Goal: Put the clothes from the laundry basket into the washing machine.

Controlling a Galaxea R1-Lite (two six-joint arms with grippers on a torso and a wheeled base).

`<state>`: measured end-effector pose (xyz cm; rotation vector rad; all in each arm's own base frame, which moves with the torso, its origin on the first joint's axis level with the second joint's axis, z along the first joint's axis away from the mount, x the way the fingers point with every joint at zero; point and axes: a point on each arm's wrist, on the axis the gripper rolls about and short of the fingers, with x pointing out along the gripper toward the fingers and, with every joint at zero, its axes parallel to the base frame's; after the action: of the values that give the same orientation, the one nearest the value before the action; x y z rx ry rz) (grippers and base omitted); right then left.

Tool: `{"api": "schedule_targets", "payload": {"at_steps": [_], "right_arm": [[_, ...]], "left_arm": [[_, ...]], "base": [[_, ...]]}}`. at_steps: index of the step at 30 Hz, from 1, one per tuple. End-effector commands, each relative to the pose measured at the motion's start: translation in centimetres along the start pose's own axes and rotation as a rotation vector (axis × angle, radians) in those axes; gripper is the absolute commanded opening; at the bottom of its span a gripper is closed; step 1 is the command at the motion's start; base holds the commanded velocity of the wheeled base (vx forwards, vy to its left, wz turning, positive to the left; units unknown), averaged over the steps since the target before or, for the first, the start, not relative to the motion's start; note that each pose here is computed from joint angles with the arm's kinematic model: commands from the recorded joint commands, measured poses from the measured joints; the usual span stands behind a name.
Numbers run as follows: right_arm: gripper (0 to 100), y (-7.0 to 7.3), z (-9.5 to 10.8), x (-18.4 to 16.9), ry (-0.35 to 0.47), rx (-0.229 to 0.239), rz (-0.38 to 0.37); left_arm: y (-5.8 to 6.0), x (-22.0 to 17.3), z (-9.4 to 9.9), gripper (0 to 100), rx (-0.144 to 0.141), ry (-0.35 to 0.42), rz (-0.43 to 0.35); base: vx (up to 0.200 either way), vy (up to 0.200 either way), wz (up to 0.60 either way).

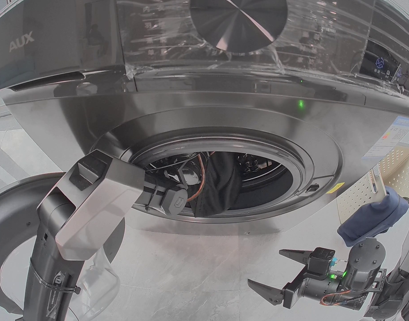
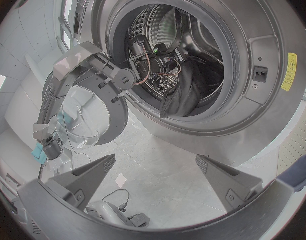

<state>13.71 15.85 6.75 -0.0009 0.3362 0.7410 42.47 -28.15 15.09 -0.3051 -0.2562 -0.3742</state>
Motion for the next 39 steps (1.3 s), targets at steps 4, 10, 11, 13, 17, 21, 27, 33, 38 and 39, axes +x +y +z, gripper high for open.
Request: {"api": "schedule_targets", "payload": {"at_steps": [4, 10, 11, 13, 17, 21, 27, 33, 38, 39], "right_arm": [[100, 0.0, -0.3, -0.1, 0.017, -0.003, 0.000], [100, 0.0, -0.3, -0.2, 0.018, -0.002, -0.001], [100, 0.0, -0.3, -0.2, 0.018, -0.001, -0.001], [100, 0.0, -0.4, -0.1, 0.020, -0.001, -0.001], [100, 0.0, -0.4, -0.1, 0.020, -0.002, 0.000], [100, 0.0, -0.4, -0.1, 0.020, -0.002, 0.001], [100, 0.1, -0.4, -0.1, 0.020, -0.002, 0.003], [100, 0.3, -0.4, -0.1, 0.022, -0.006, 0.013], [100, 0.3, -0.4, -0.1, 0.023, -0.006, 0.013], [100, 0.3, -0.4, -0.1, 0.023, -0.006, 0.013]], "left_arm": [[1.5, 2.2, 0.6, 0, -0.004, -0.063, 0.050], [0.9, 1.3, -0.6, 100, 0.001, -0.010, 0.044], [0.3, 1.0, -0.6, 100, -0.001, 0.000, 0.034], [-0.4, 0.3, -0.3, 100, -0.001, 0.020, 0.023], [-2.0, -2.1, -0.1, 100, 0.011, 0.105, -0.002], [-3.1, -6.8, -0.5, 100, 0.048, 0.266, -0.030], [-2.4, -11.2, -0.9, 100, 0.103, 0.431, -0.025], [-1.0, -13.3, -2.7, 100, 0.152, 0.563, 0.005], [-0.6, -13.4, -4.5, 100, 0.165, 0.606, 0.016], [-0.5, -13.3, -4.9, 100, 0.167, 0.611, 0.019]], "base": [[0.000, 0.000, 0.00], [0.000, 0.000, 0.00], [0.000, 0.000, 0.00], [0.000, 0.000, 0.00], [0.000, 0.000, 0.00], [0.000, 0.000, 0.00], [0.000, 0.000, 0.00], [0.000, 0.000, 0.00], [0.000, 0.000, 0.00], [0.000, 0.000, 0.00]]}}
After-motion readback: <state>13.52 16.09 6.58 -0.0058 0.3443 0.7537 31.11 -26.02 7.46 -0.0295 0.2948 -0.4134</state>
